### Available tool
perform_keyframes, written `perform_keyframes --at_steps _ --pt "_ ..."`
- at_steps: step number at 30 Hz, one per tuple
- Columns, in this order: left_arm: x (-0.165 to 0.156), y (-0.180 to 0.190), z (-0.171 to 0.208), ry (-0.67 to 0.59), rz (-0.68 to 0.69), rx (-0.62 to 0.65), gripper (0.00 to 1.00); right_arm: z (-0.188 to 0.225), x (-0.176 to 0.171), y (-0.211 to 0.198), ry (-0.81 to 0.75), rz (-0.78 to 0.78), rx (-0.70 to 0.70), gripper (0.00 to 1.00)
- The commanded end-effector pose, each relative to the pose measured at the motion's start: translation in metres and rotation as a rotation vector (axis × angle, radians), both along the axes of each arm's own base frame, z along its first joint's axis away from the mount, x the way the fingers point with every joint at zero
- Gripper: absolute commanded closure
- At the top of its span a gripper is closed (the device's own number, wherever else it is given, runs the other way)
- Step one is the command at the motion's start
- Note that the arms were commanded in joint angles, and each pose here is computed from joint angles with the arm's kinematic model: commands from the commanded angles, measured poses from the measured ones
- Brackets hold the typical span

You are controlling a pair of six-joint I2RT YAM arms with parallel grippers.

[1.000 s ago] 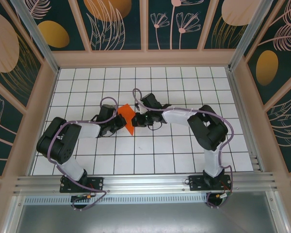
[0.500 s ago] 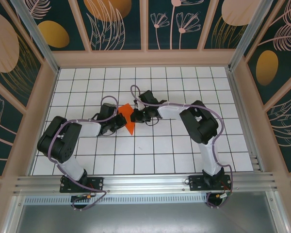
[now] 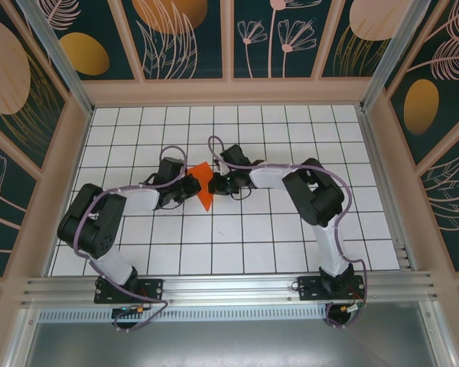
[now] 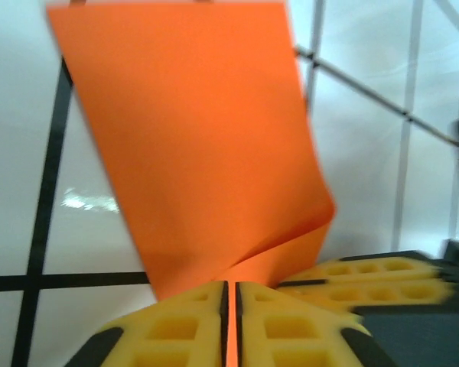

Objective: Fold a paper plane with a square sheet of paper (pick it up from the middle)

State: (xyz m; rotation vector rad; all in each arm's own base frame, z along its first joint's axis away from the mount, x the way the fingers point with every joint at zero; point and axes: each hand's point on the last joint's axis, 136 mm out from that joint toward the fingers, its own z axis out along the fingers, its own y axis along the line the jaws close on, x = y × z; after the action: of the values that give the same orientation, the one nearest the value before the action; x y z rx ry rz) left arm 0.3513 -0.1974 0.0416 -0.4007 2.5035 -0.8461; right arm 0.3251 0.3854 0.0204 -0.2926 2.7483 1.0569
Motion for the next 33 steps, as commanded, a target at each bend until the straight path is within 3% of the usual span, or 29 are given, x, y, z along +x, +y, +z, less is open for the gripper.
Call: perform_keyframes --at_steps 1,12,20,28,33 --pt "0.007 0.000 0.045 -0.109 0.016 -0.056 0.81 -0.010 -0.015 -0.021 0.075 -0.116 -0.081 0.91" --pt "-0.050 -0.017 0.040 -0.083 -0.019 -0.208 0.78 0.002 -0.023 -0.030 0.195 -0.389 -0.007 0.95" --pt "-0.083 -0.050 0.024 -0.013 -0.075 -0.237 0.80 -0.008 -0.028 -0.030 0.241 -0.414 -0.018 0.95" --pt "-0.087 -0.061 0.000 0.045 -0.086 -0.226 0.88 -0.012 -0.030 -0.031 0.250 -0.409 -0.030 0.95" --pt "-0.087 -0.050 -0.021 0.084 -0.049 -0.136 0.90 -0.008 -0.029 -0.030 0.235 -0.397 -0.024 0.95"
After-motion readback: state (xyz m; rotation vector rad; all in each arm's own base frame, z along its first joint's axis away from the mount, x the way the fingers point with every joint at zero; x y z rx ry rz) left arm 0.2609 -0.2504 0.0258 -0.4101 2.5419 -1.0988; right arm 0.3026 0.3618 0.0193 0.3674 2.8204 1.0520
